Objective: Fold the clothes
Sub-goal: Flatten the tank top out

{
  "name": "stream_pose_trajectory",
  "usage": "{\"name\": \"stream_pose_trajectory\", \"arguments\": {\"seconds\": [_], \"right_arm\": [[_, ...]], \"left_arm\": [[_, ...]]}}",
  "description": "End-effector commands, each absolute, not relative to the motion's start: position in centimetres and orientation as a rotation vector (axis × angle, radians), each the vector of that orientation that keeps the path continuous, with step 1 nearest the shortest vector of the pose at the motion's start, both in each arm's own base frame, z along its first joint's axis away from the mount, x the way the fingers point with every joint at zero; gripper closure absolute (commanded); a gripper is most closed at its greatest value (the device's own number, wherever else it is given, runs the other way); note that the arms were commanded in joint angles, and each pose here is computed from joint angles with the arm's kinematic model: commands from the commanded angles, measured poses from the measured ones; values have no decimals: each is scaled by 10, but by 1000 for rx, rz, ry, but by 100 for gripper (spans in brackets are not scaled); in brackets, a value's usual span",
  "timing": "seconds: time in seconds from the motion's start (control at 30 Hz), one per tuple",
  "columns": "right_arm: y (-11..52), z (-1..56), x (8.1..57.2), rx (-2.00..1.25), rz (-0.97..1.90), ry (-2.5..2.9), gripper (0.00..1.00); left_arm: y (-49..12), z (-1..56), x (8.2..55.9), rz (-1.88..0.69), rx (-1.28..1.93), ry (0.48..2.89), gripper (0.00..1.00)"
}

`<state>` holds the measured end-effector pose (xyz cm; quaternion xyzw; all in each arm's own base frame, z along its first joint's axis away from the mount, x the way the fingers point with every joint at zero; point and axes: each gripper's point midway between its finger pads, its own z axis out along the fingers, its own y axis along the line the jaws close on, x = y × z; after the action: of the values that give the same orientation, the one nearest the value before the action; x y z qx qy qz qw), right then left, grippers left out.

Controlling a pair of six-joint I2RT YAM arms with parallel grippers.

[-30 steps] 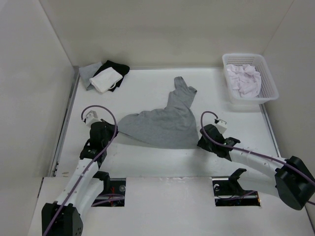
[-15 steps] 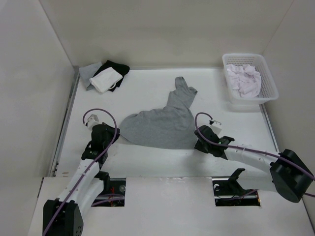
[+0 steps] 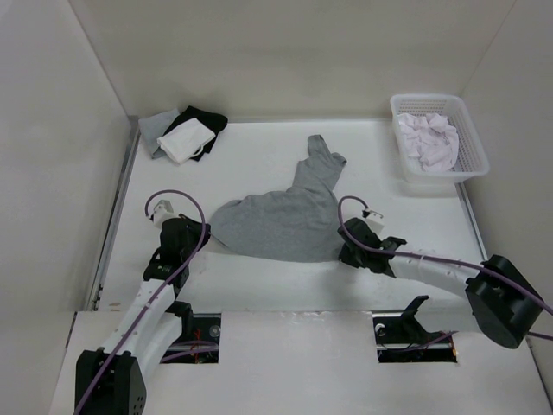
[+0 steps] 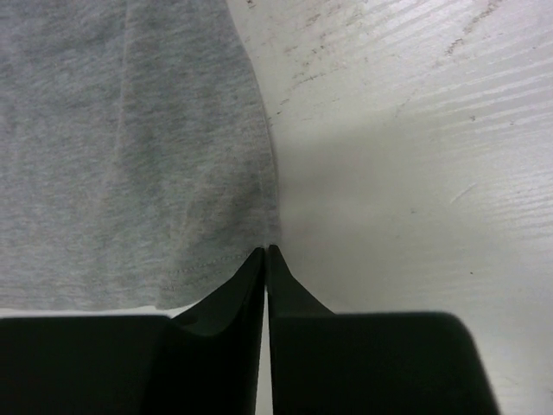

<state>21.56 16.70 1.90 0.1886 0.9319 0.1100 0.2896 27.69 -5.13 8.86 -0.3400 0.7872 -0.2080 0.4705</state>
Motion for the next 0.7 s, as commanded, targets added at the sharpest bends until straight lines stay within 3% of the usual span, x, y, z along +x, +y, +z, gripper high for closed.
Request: {"name": "stream_pose_trajectory", "arguments": {"seconds": [0.0, 0.13, 0.2, 0.4, 0.67], "right_arm": [[170, 11, 207, 493, 296, 2529, 97], [169, 44, 224, 509, 355, 2387, 100], [168, 87, 239, 477, 396, 2257, 100], [154, 283, 253, 332, 488, 1828, 100], [89, 521, 208, 308, 502, 1356, 100]], "left_arm": [[-57, 114, 288, -569, -804, 1860, 95], [-58, 129, 293, -593, -807, 1821, 96], [-59, 156, 299, -630, -799, 1758, 97], [-76, 321, 302, -822, -667, 1398, 100], [-39, 547, 226, -807, -532, 889, 100]]}}
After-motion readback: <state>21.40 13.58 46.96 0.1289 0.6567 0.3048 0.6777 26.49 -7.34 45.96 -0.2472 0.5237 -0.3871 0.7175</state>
